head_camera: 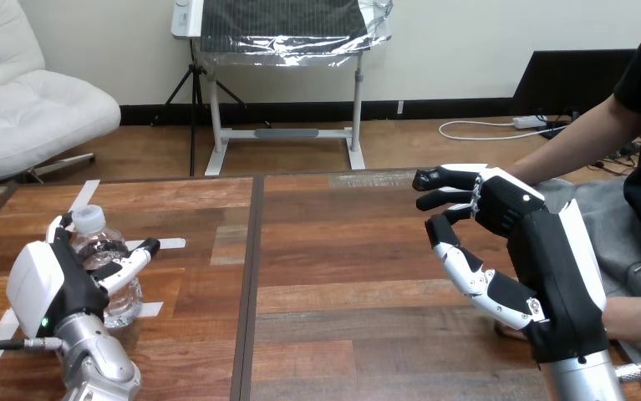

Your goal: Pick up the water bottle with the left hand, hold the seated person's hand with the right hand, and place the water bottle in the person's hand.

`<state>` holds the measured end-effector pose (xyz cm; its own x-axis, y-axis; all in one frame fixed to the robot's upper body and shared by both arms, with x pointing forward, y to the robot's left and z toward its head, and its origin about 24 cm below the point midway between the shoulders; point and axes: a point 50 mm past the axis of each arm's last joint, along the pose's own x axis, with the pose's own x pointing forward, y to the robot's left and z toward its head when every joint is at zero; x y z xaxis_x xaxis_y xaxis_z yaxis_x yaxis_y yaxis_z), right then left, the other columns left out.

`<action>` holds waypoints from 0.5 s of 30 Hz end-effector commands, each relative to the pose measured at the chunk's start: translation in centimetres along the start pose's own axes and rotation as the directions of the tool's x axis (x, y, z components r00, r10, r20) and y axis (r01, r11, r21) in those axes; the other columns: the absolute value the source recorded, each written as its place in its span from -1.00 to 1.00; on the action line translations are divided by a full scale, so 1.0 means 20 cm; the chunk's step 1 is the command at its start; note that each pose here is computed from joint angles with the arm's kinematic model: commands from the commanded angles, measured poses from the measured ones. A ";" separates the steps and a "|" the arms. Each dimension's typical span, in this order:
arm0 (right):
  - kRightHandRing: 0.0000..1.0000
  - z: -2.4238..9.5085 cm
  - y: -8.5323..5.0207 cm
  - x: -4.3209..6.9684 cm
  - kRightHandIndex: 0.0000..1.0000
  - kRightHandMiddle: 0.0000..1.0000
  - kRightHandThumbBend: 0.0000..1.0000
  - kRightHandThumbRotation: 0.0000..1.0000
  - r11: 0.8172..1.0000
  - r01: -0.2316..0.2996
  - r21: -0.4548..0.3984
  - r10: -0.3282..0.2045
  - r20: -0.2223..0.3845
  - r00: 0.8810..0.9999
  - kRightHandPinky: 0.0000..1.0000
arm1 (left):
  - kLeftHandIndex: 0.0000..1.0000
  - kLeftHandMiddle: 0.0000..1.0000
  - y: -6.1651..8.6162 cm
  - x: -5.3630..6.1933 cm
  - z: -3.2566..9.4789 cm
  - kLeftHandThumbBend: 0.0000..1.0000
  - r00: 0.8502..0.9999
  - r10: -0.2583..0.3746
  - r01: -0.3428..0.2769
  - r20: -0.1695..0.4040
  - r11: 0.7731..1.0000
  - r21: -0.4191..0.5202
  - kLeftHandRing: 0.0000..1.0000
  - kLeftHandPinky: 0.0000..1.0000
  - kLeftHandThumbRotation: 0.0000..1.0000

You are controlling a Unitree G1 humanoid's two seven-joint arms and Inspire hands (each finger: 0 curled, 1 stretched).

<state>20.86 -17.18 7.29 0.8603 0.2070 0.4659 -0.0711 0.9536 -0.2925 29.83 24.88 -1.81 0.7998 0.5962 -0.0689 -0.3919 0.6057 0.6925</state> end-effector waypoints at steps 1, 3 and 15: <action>0.25 0.08 -0.03 0.10 0.27 0.36 -0.32 -0.74 0.999 0.015 -0.031 -0.012 0.114 0.993 -0.01 | 0.64 0.62 0.05 0.08 0.15 0.68 0.998 0.018 -0.015 0.068 0.999 -0.038 0.54 0.36 -0.27; 0.25 0.08 -0.03 0.10 0.27 0.36 -0.32 -0.74 0.999 0.016 -0.032 -0.013 0.113 0.993 0.00 | 0.62 0.60 0.05 0.08 0.15 0.68 0.998 0.015 -0.011 0.067 0.999 -0.051 0.52 0.33 -0.28; 0.22 0.08 -0.03 0.10 0.27 0.33 -0.34 -0.82 1.000 0.018 -0.018 -0.016 0.114 0.993 -0.02 | 0.29 0.27 0.03 0.07 0.14 0.66 0.998 0.001 0.006 0.055 0.991 -0.135 0.18 0.01 -0.84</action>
<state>20.86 -17.18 7.41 0.8584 0.2061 0.4698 -0.0685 0.9536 -0.2933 30.17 24.85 -1.54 0.8059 0.5852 -0.0898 -0.4137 0.6651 0.6217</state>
